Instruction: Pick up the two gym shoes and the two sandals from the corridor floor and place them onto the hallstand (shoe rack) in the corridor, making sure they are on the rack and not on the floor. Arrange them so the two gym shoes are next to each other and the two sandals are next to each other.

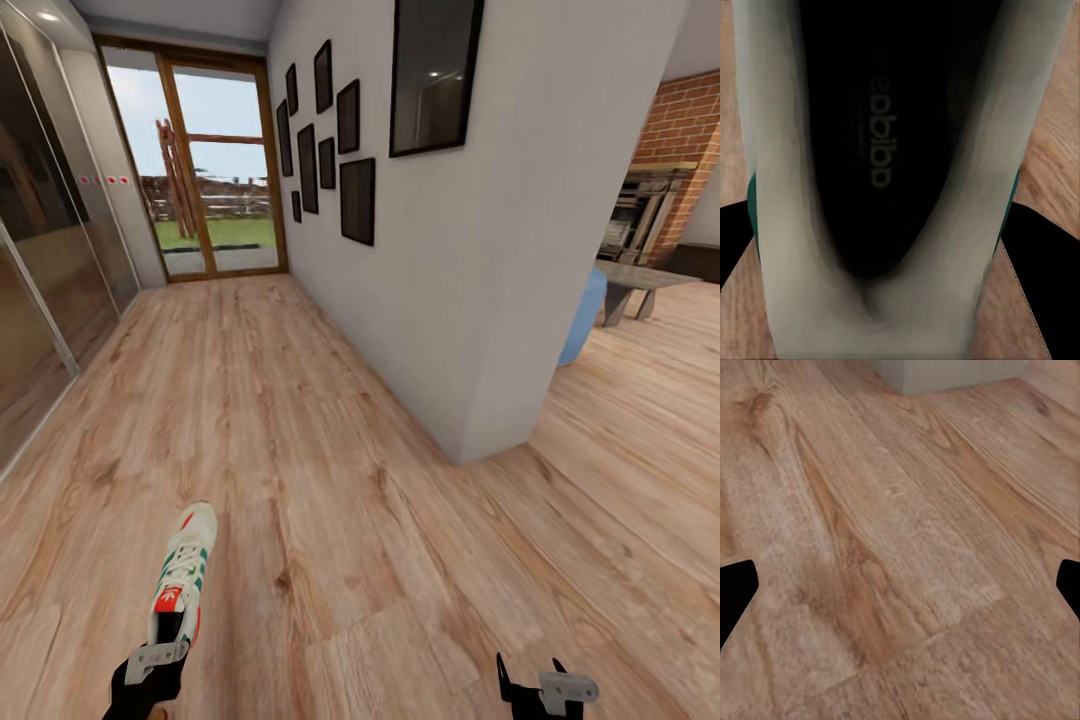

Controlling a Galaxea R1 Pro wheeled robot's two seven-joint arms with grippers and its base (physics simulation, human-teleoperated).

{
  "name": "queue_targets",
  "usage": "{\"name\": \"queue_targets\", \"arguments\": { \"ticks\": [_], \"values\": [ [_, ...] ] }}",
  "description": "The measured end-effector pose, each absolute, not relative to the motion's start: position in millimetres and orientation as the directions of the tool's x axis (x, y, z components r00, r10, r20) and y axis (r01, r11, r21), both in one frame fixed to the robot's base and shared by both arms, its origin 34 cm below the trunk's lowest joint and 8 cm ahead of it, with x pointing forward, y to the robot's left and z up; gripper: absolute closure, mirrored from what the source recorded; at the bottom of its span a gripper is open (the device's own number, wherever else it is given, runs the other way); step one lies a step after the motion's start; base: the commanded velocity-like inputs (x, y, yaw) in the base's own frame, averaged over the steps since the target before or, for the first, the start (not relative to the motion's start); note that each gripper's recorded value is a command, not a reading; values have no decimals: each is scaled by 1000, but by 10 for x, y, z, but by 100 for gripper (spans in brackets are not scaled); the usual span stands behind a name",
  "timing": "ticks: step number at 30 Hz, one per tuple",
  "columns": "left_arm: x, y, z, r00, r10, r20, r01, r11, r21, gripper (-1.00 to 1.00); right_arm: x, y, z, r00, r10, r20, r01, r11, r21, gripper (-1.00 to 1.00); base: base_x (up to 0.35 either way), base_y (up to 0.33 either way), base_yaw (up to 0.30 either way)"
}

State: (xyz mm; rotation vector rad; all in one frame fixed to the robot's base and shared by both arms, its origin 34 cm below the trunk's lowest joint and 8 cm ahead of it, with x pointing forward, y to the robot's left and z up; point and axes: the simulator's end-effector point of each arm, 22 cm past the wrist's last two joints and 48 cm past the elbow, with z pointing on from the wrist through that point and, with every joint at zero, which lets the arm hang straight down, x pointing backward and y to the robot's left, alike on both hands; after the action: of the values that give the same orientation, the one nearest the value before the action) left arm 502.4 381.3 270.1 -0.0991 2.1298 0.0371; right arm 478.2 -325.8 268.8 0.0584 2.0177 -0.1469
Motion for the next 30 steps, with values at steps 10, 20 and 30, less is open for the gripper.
{"name": "queue_targets", "arguments": {
  "ticks": [10,20,30],
  "values": [
    [5022,3813,2700,-529,-56,-847,-86,996,-12,100,4783,-3253,2688,-437,-23,-899,106,991,-77,-100,339,0,0],
    [5027,3814,2705,-528,-56,-847,-86,996,-12,100,4783,-3253,2688,-436,-23,-900,107,991,-77,-100,339,0,25],
    [5023,3813,2702,-529,-56,-847,-86,996,-13,100,4783,-3252,2688,-436,-23,-900,106,991,-77,-100,339,0,163]
  ]
}}
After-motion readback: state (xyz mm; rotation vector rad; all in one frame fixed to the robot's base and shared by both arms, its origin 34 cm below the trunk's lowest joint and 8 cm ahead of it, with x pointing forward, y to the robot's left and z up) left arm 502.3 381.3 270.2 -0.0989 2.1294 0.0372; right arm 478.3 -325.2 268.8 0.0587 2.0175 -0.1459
